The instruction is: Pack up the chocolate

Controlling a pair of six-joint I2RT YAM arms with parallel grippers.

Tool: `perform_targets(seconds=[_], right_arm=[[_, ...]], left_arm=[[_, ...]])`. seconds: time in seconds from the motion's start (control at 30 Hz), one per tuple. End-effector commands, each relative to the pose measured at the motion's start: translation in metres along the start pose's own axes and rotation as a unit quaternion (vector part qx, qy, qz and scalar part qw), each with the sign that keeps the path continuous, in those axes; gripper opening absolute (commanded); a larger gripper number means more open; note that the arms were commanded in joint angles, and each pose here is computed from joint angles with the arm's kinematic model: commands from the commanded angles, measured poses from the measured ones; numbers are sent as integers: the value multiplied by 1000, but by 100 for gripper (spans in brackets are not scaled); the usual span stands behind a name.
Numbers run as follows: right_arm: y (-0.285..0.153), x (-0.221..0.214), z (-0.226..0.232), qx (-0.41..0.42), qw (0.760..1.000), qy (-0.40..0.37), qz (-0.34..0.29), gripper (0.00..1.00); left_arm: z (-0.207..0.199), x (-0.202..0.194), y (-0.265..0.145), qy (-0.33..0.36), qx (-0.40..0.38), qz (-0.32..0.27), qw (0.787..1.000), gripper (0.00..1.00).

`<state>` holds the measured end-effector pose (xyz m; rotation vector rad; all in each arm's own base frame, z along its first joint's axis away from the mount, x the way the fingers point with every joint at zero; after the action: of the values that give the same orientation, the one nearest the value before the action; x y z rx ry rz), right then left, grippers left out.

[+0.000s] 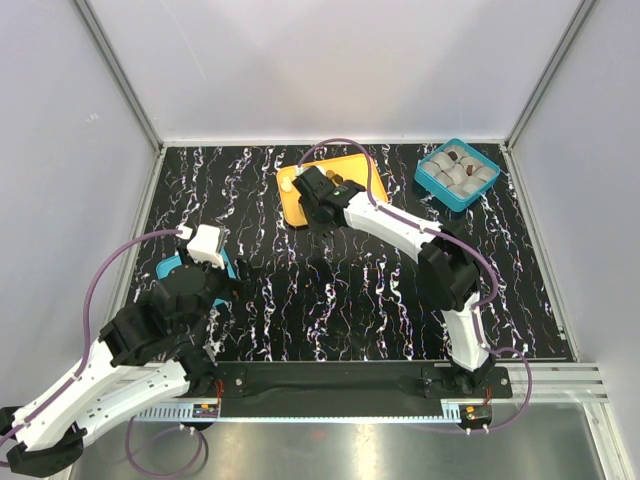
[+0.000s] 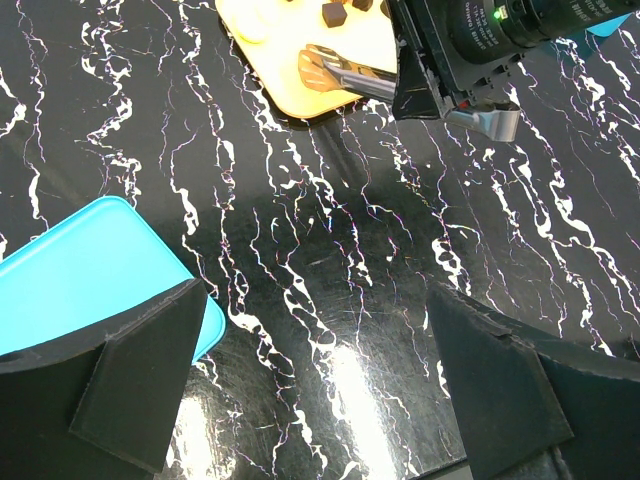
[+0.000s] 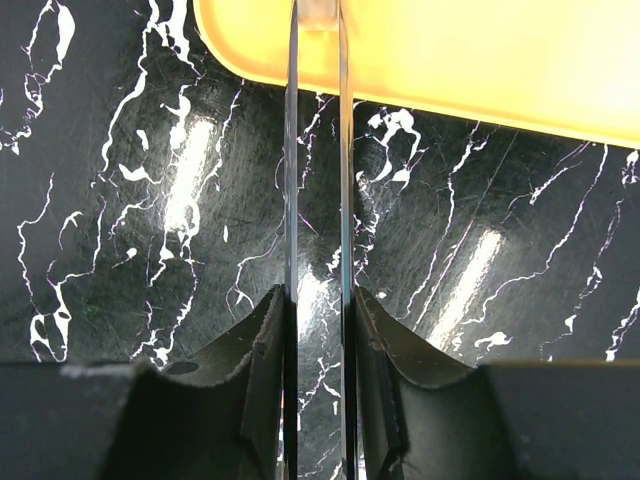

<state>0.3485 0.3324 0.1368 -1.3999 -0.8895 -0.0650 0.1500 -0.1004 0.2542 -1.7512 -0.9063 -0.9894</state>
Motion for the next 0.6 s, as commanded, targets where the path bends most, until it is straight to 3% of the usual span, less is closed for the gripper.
perform_targets(seconds=[0.0, 0.3, 0.57], right_arm=[[-35, 32, -10, -1, 999, 5, -54, 28], [-61, 41, -73, -25, 996, 48, -75, 26], [-109, 32, -198, -117, 977, 140, -109, 26]], left_arm=[[-4, 9, -1, -10, -12, -22, 1000, 99], [-4, 9, -1, -10, -13, -21, 1000, 99], [-4, 9, -1, -11, -12, -22, 1000, 99]])
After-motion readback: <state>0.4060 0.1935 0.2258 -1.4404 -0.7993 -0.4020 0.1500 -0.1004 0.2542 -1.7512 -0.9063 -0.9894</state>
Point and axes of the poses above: each gripper's point midway between its finger pads, its own y axis out along the fingers, its own z axis along the line the jaws close on, x = y × z, the point moved 4 cm from there along -y, back along the fingers, and after that the axes turned 9 degrees about -y, right-handed, at the moved point
